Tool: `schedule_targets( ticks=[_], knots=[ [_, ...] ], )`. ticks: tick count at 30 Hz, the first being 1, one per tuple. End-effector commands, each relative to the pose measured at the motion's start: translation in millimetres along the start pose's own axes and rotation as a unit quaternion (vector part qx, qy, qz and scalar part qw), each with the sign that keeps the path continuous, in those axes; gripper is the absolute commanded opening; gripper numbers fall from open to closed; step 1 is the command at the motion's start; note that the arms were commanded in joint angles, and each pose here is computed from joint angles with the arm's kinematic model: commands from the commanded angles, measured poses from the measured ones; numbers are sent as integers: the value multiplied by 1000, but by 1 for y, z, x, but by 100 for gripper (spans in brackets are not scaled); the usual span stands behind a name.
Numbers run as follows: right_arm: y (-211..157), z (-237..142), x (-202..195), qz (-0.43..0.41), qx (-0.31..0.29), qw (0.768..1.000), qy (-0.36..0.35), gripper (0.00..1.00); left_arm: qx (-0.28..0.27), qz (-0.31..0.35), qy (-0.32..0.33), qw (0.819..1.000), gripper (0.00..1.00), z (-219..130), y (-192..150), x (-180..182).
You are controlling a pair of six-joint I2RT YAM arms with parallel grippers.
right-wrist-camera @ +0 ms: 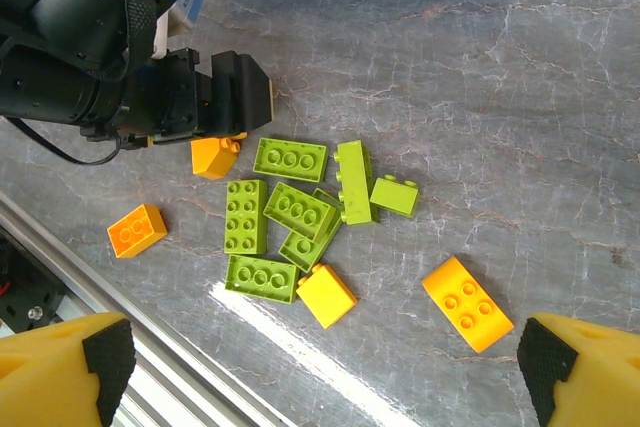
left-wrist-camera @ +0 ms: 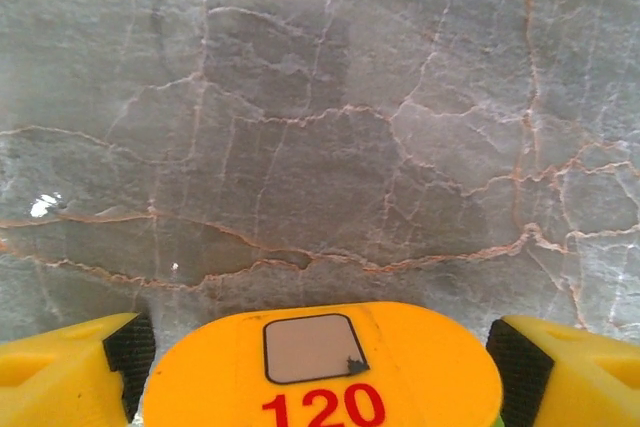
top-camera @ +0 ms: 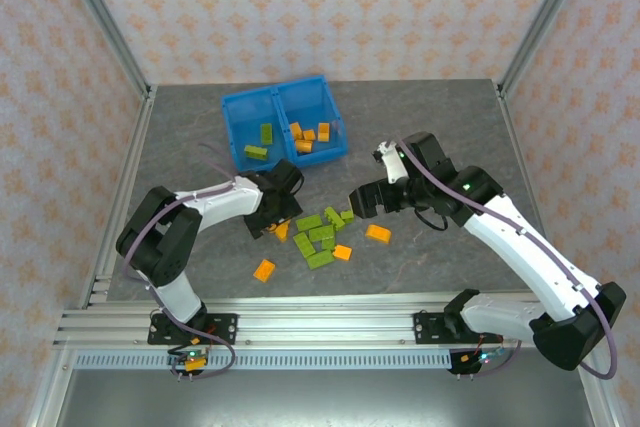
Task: Sort the legos into containers by color
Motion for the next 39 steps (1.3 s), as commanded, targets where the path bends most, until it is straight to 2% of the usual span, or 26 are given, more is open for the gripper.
schedule_targets(
  ticks=[1, 6, 9, 12, 15, 21, 26, 28, 32, 35, 39],
  knots=[
    [1, -3, 0, 7, -12, 1000, 5, 99, 17, -8, -3, 1000, 86, 12, -11, 1],
    [7, 2, 3, 18, -17, 1000, 16, 99, 27, -5, 3, 1000, 74, 25, -20, 5],
    [8, 2, 4, 20, -14, 1000, 16, 99, 18, -7, -1, 1000, 64, 22, -17, 5],
    [8, 1, 4, 21, -15, 1000, 13, 99, 5, 5, -4, 1000, 63, 10, -11, 0],
    [9, 0, 4, 26, -16, 999, 15, 99, -20, 21, -10, 1000, 63, -12, 0, -7],
    [13, -3, 11, 34, -23, 999, 36, 99, -111, 73, -52, 990, 63, -86, 38, -39],
    [19, -3, 14, 43, -33, 997, 49, 99, -204, 128, -68, 968, 63, -134, 81, -86],
    [20, -4, 14, 50, -38, 997, 47, 99, -239, 140, -67, 959, 64, -142, 99, -105],
    [20, -10, 13, 61, -46, 996, 39, 99, -287, 149, -71, 944, 64, -142, 137, -145],
    [18, -16, 10, 69, -55, 996, 31, 99, -300, 164, -68, 937, 64, -127, 163, -173],
    [14, -25, 7, 81, -75, 994, 24, 99, -313, 157, -57, 935, 64, -105, 197, -190]
  ],
)
Point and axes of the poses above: each hand's point on the last joint's axis, 136 mm out from that joint toward the fingers, its own z axis out along the fingers, its own x axis along the line the jaws close on, y = z × x, the point moved 5 cm from there along -z, back along the fingers, and after that the axes turned 3 degrees about z, right-handed, at the moved point
